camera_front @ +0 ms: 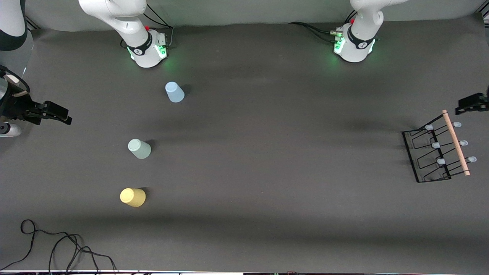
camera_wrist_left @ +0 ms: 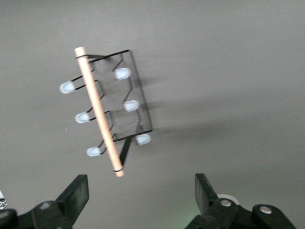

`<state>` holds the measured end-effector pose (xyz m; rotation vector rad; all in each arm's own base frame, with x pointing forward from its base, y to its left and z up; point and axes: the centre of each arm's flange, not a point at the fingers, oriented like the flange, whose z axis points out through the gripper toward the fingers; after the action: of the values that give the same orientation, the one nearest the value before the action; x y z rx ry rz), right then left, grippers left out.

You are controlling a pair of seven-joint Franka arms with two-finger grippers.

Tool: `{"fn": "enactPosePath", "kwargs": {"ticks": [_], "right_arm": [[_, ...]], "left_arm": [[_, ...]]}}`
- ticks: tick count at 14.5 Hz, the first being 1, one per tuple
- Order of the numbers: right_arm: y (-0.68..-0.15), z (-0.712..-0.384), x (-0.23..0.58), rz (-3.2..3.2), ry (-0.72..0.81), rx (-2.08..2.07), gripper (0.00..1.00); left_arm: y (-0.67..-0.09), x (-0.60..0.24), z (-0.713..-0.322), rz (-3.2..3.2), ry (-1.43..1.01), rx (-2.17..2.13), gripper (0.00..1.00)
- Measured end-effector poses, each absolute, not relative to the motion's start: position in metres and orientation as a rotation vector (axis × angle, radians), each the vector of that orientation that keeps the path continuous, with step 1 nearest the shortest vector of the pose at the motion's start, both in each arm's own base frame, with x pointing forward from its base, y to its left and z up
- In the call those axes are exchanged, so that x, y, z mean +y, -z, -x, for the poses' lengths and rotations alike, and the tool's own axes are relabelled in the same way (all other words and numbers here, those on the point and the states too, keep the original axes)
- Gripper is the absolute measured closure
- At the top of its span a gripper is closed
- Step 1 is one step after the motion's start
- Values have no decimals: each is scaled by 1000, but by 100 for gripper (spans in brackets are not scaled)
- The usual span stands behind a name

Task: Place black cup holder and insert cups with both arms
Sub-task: 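Lower the left gripper and grasp the black rack's wooden dowel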

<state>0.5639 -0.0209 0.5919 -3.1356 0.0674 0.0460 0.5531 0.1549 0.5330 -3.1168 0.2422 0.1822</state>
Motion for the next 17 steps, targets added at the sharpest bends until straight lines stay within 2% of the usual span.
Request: {"fn": "enactPosePath", "kwargs": {"ticks": [5, 12, 17], "right_arm": [[-592, -564, -21, 3136, -46, 67, 0], [-591, -564, -21, 3136, -47, 67, 0], [-591, -564, -21, 3136, -47, 67, 0]], "left_arm": [[-470, 216, -570, 3118, -190, 154, 1], [-381, 230, -599, 3108, -210, 172, 2], [-344, 239, -606, 3108, -202, 165, 3]]}}
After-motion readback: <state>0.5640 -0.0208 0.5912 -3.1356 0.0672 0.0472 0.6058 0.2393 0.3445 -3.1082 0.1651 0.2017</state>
